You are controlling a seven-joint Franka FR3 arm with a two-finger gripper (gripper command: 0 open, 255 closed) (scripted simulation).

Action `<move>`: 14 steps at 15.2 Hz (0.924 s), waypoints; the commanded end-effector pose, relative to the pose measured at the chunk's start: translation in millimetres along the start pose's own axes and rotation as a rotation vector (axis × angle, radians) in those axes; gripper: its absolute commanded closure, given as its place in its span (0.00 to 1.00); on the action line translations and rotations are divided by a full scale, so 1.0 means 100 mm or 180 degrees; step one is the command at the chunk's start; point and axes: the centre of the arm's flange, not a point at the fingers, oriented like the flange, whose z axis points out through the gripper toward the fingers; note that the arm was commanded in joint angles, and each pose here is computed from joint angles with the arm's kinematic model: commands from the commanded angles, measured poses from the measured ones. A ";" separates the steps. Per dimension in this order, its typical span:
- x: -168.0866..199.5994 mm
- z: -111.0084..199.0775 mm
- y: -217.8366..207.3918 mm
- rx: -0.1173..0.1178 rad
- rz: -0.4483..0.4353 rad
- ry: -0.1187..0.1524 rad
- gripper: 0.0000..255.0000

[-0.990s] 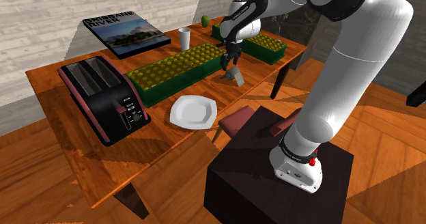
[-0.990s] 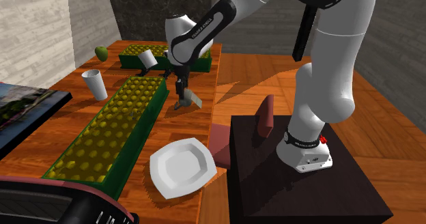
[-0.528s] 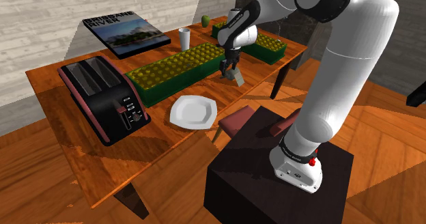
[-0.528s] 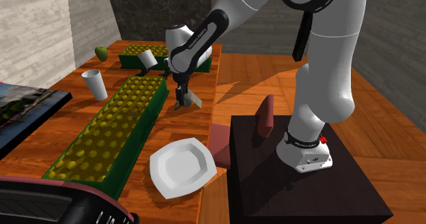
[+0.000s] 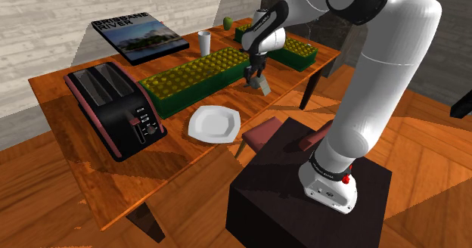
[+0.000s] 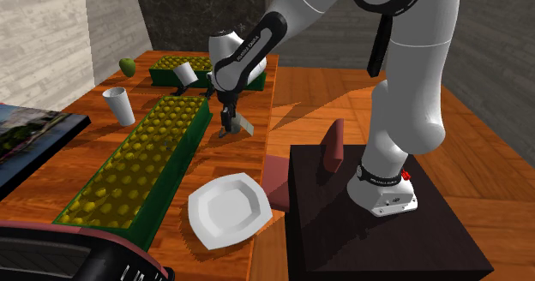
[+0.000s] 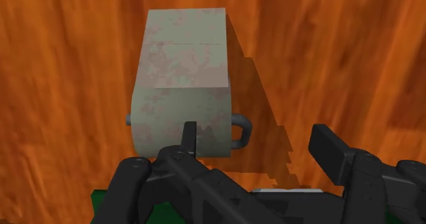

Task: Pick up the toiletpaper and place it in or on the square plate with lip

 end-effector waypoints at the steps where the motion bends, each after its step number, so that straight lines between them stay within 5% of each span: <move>1: -0.01 0.04 -0.03 0.0008 -0.0015 -0.0028 1.00; 8: -0.05 0.12 -0.08 0.0007 -0.0015 -0.0029 1.00; 14: 0.00 -0.22 -0.02 0.0008 -0.0015 -0.0028 1.00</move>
